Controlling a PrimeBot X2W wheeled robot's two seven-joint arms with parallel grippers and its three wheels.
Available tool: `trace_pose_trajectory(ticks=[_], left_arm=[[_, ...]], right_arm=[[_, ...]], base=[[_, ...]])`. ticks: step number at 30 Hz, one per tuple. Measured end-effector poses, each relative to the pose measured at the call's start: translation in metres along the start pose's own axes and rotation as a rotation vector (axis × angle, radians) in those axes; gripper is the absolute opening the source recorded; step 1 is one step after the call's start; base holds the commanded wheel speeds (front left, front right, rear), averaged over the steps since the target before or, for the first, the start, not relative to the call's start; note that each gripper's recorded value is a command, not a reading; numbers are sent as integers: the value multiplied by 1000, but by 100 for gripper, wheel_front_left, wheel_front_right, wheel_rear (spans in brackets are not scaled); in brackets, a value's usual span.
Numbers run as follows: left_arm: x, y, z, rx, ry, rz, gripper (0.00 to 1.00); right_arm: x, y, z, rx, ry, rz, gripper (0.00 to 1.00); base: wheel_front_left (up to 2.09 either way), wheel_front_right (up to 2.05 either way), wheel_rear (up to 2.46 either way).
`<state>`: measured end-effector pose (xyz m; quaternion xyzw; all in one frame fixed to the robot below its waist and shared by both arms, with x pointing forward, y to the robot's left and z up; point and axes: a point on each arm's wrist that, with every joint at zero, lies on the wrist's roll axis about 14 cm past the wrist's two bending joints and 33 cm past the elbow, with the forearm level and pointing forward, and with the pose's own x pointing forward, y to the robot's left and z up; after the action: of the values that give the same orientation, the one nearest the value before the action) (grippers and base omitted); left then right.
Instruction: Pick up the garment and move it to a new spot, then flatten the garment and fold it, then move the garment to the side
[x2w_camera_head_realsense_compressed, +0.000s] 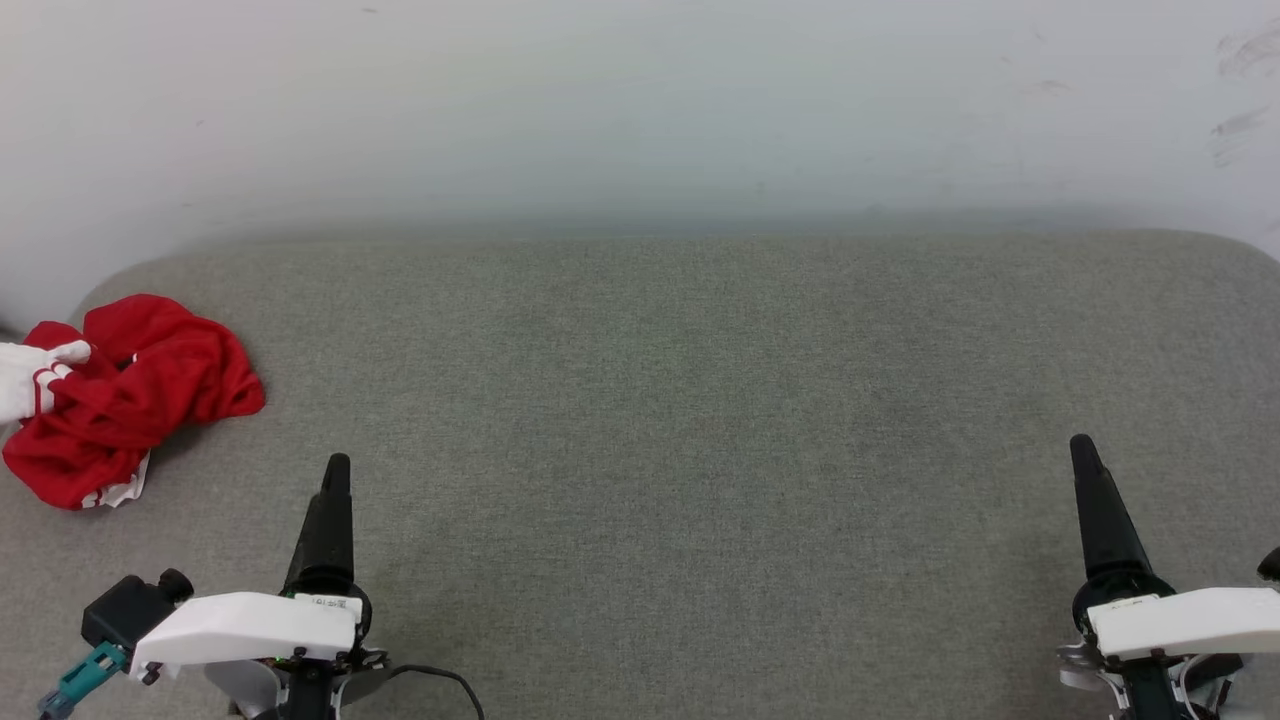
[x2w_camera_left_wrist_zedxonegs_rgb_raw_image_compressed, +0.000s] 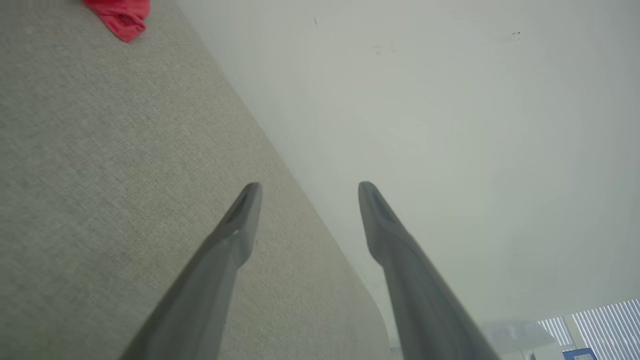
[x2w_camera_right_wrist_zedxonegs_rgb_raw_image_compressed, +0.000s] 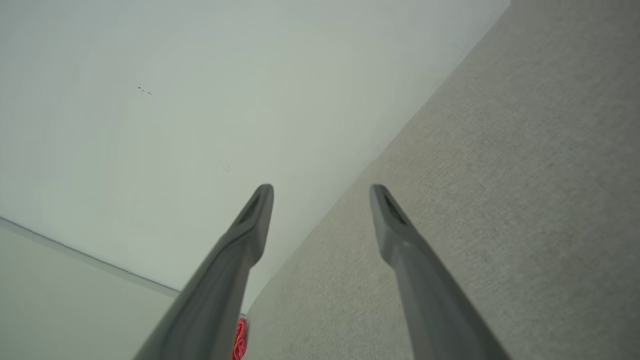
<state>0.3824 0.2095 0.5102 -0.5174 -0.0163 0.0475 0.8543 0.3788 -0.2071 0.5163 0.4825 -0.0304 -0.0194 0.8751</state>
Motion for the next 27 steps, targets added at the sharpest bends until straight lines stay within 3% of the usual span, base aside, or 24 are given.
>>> trace_pose_trajectory(ticks=[27], left_arm=[[0, -22, -5, 485, -52, -33, 100]], right_arm=[[-1, 28, -1, -477, -33, 107, 100]], base=[[0, 0, 0]])
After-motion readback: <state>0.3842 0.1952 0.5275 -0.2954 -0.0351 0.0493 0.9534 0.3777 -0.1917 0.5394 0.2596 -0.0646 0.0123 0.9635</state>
